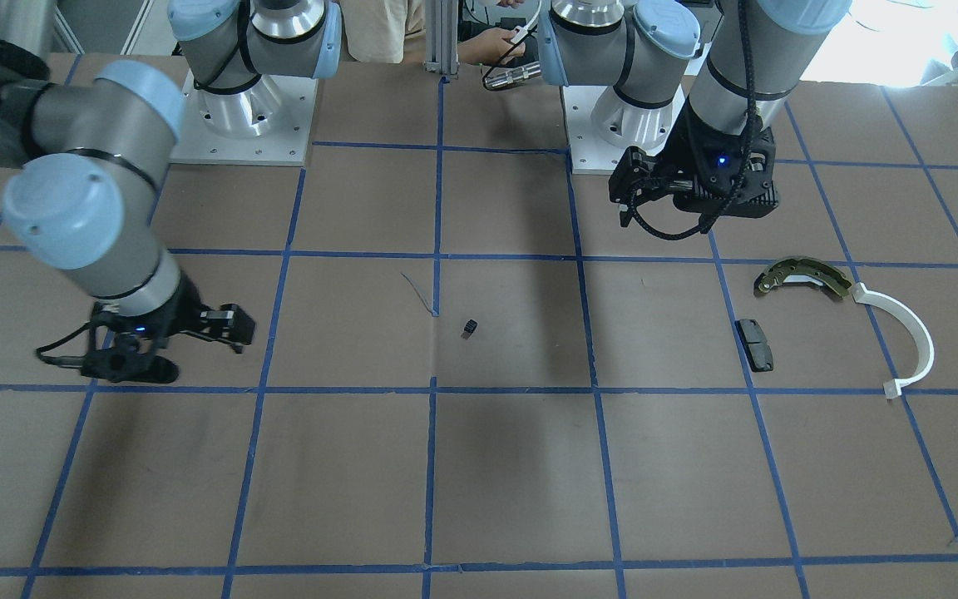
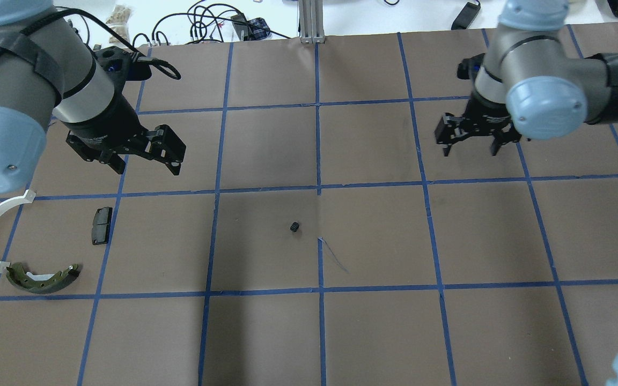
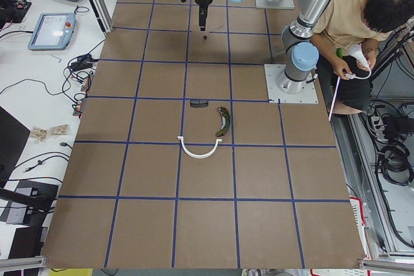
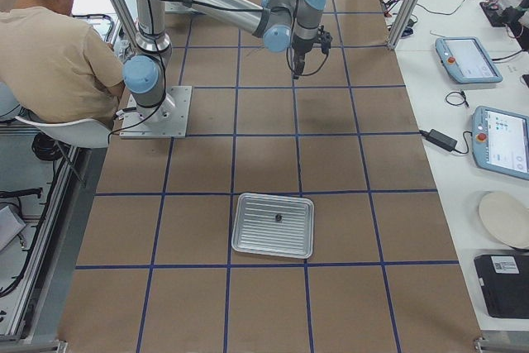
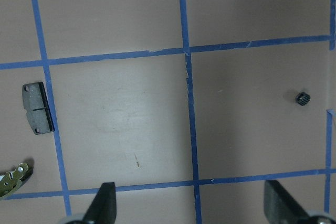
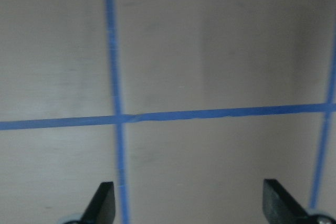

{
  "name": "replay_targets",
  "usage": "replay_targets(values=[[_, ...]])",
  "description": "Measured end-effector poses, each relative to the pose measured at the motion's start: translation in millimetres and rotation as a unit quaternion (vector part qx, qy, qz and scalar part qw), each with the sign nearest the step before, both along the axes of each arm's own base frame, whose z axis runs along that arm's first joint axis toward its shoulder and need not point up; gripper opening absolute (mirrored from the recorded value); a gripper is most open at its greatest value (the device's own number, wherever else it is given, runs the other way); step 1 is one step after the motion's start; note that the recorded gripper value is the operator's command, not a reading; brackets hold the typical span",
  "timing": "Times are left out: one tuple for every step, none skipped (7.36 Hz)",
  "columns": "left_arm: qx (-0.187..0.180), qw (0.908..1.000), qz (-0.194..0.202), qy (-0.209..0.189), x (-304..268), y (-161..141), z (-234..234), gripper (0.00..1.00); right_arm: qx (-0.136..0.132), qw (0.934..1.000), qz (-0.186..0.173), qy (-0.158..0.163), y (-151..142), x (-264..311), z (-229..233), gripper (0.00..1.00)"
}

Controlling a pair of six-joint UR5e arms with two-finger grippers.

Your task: Place bearing gear from tray to pile

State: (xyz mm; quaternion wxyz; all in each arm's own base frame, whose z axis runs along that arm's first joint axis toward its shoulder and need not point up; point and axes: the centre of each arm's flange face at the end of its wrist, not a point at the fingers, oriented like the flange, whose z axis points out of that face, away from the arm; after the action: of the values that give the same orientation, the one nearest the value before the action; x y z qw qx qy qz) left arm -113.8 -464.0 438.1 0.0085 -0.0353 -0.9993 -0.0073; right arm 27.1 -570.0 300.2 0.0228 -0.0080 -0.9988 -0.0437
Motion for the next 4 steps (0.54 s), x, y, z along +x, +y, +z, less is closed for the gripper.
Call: replay_targets(values=[[0.006, 1.0000, 0.003, 0.003, -7, -1, -6, 1.00, 0.000, 0.9996, 0.021, 0.017, -3, -75, -3, 1.00], [0.016, 0.9998, 0.008, 0.003, -26, 0, -16, 1.00, -0.005, 0.9986, 0.045, 0.027, 2, -152, -5, 1.00], [0.022, 0.9997, 0.011, 0.002, -49, -1, -31, 1.00, -0.011, 0.9974, 0.064, 0.033, 16, -227, -7, 1.00], [0.020, 0.9998, 0.006, 0.006, -70, -5, -49, 1.00, -0.016, 0.9960, 0.079, 0.039, 36, -302, -15, 1.00]])
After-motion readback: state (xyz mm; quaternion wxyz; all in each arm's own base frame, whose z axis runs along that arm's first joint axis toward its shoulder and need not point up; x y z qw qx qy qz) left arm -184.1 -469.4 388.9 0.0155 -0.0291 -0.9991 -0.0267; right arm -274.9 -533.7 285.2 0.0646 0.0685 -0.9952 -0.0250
